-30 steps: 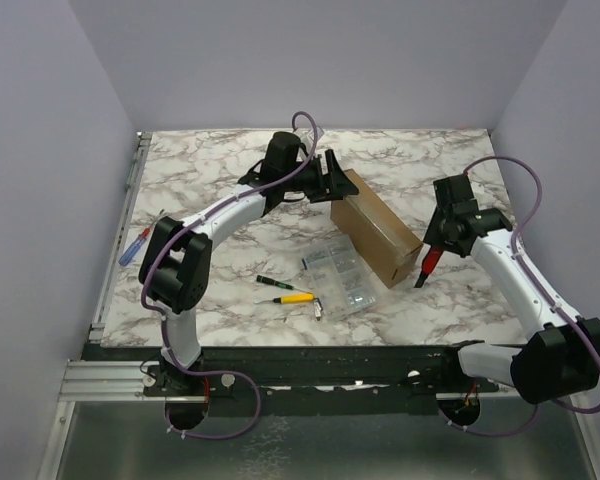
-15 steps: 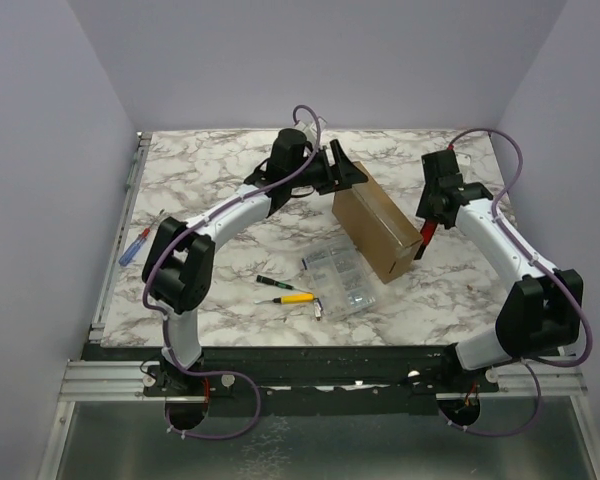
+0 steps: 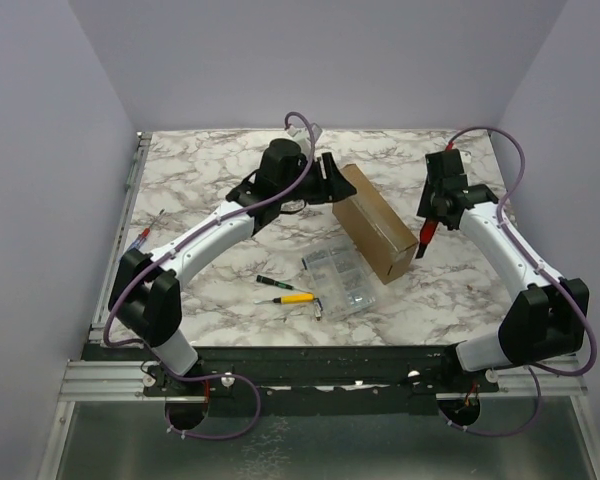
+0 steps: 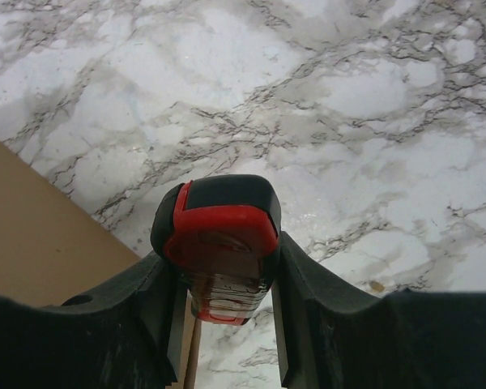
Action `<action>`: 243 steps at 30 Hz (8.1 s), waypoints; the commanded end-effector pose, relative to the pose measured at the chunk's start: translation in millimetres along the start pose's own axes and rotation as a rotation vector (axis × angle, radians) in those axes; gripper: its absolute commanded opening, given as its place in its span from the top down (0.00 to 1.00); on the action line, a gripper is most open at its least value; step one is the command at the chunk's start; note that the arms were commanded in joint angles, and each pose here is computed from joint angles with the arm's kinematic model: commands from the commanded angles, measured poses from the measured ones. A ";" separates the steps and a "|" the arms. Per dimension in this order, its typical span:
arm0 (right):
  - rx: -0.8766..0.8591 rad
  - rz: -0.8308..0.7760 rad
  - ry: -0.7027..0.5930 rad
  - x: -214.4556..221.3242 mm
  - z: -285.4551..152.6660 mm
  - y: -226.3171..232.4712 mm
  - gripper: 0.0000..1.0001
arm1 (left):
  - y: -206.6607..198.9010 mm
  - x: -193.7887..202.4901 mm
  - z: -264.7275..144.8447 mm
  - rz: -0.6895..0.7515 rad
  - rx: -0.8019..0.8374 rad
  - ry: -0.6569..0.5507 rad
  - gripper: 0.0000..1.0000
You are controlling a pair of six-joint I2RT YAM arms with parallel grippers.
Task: Unpack the express box
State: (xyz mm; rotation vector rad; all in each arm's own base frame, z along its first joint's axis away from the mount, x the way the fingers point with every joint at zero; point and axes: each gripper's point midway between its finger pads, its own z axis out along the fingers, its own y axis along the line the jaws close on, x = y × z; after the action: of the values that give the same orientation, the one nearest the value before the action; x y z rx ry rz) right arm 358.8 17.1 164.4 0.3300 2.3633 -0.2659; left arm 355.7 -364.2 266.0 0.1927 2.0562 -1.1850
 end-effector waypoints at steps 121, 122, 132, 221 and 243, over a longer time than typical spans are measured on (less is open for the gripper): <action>-1.411 -0.135 -0.619 -41.0 -241.8 144.1 1.00 | -82.3 54.8 -74.9 0.188 0.634 0.046 0.27; -1.443 -0.108 -0.609 -41.7 -245.3 146.1 1.00 | -84.7 54.2 -80.9 0.206 0.636 0.026 0.26; -1.671 -0.071 -0.542 -33.7 -270.6 164.6 1.00 | -82.6 42.5 -80.5 0.174 0.583 -0.056 0.20; -0.771 0.438 -0.140 -24.5 -144.6 198.0 1.00 | 5.8 9.5 -58.0 0.709 -0.136 -0.203 0.31; -0.112 0.153 -0.235 -61.6 35.2 45.6 1.00 | 171.5 -12.2 95.9 -0.122 -0.265 -0.072 0.21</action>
State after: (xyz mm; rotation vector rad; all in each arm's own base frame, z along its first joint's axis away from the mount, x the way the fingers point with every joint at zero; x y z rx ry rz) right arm 421.0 28.6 184.3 0.4481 2.0903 -0.1260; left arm 481.4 -323.6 135.8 -0.1114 2.1429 -0.9142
